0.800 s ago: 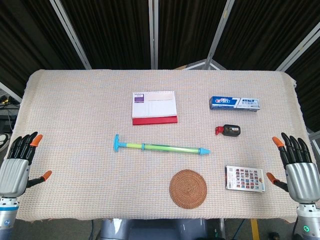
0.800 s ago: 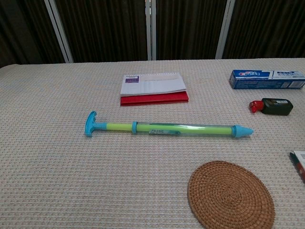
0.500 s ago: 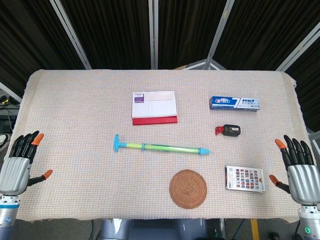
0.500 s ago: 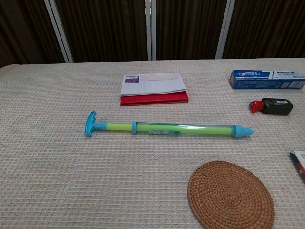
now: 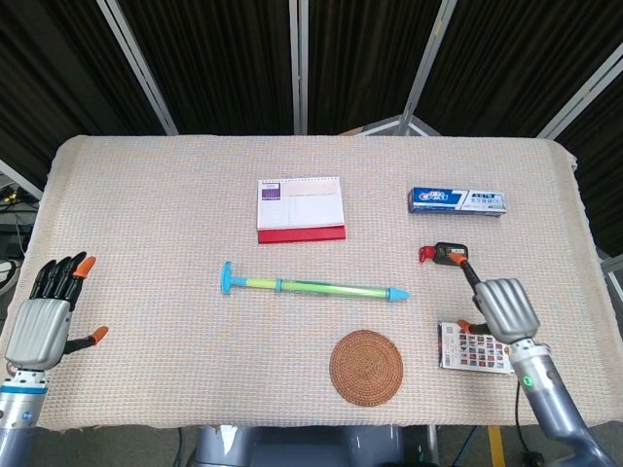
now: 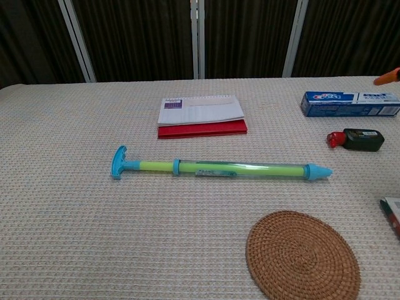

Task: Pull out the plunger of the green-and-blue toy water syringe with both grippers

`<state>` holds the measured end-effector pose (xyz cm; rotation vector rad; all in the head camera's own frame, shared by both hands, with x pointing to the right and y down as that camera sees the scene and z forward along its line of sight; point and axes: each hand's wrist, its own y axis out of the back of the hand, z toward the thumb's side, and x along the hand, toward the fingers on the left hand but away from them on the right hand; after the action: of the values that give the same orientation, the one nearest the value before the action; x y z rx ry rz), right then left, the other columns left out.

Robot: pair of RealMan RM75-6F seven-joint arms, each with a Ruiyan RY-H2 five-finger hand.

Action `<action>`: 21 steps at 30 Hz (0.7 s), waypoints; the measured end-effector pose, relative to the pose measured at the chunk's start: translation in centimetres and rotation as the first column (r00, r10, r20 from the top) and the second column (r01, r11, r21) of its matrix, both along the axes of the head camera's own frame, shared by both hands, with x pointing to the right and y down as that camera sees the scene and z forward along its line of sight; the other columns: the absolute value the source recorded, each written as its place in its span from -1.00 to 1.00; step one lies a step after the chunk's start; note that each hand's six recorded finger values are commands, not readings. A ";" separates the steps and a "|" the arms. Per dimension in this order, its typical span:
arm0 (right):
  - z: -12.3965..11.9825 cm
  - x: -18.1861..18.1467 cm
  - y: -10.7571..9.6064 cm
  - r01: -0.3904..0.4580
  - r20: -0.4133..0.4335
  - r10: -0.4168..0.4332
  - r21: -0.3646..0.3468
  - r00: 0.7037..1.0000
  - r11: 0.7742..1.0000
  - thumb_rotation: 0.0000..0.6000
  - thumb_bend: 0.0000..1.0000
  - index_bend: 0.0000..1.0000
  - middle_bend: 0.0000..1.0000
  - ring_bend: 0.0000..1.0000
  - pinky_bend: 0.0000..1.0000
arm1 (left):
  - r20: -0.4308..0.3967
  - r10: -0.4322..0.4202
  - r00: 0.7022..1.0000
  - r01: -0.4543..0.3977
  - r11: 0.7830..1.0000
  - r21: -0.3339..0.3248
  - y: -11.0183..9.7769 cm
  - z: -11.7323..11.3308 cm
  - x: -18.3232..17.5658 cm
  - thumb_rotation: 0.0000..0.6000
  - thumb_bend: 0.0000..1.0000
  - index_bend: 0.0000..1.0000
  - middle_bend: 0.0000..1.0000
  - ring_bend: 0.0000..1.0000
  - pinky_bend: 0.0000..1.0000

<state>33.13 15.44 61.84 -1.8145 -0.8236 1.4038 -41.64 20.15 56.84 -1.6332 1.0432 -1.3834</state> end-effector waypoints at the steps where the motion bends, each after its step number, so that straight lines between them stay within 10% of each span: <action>1: 0.7 -0.7 -0.4 0.003 0.001 -0.003 -0.023 1.000 1.000 1.00 -1.00 -0.82 1.00 1.00 1.00 | 0.012 0.000 1.000 0.000 1.000 -0.004 -0.1 0.2 0.0 1.00 -1.00 -1.00 -1.00 -1.00 -1.00; 12: 7.9 -10.0 -1.6 -0.012 0.023 0.017 -0.201 1.000 0.980 1.00 -0.80 -0.52 1.00 1.00 1.00 | 0.052 -0.017 0.998 0.020 0.999 -0.047 -0.7 2.1 -0.4 1.00 -1.00 -1.00 -1.00 -1.00 -1.00; 21: 9.9 -13.4 -1.3 -0.017 0.012 0.020 -0.193 1.000 0.981 1.00 -0.72 -0.38 1.00 1.00 1.00 | 0.065 -0.016 0.998 0.021 0.997 -0.071 -0.5 2.7 -0.4 1.00 -1.00 -1.00 -1.00 -1.00 -1.00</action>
<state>19.70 14.10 71.70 -1.9677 -0.7338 1.5298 -42.04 19.63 59.52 -1.6228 0.9839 -1.4909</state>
